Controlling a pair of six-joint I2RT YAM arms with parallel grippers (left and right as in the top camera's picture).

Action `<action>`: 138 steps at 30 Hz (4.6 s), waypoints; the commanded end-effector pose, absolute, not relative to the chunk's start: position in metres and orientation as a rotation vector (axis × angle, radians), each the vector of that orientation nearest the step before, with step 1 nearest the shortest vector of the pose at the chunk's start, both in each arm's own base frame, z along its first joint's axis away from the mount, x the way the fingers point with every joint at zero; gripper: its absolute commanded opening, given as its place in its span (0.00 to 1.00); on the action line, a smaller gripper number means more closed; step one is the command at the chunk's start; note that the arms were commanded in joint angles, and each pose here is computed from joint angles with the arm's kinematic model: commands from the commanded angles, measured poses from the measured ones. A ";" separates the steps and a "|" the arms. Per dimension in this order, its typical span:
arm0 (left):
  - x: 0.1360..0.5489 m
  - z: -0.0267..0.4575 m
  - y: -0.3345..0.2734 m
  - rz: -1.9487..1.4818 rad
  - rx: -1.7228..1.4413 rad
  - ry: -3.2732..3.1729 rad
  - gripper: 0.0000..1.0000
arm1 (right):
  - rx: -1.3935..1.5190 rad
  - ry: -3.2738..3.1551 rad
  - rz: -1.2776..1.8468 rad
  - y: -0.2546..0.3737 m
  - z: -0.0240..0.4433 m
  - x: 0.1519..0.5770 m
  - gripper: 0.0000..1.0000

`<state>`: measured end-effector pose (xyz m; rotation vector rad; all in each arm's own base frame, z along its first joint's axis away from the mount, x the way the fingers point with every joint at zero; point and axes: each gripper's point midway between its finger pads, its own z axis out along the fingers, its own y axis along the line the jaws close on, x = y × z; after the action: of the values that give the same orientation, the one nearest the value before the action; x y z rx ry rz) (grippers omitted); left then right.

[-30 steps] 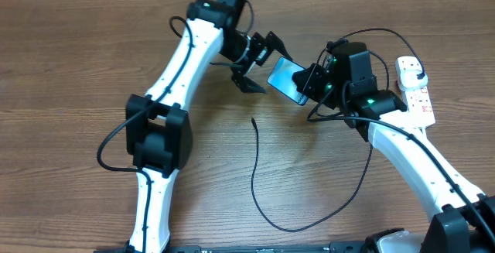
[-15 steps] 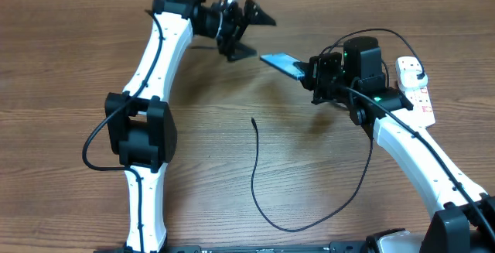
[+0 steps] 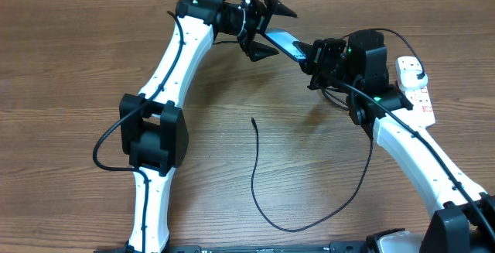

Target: Plug charger to phone and switch on socket

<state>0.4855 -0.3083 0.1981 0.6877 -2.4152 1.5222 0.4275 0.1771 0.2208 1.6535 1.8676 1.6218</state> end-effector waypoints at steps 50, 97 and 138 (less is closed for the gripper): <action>0.519 0.273 -0.143 2.262 -0.053 -2.438 0.04 | 0.483 2.173 1.491 0.188 0.244 0.406 1.00; 0.530 0.270 -0.100 2.283 0.047 -2.512 0.04 | -0.302 2.999 0.271 0.267 -0.003 0.313 0.30; 0.569 0.354 -0.099 2.440 0.172 -2.436 0.04 | -0.377 2.055 2.153 0.356 0.299 0.402 0.04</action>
<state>0.5689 -0.0931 0.3395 0.0403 -2.5150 2.4522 0.4022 0.3524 0.2891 -0.4268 2.0461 2.1189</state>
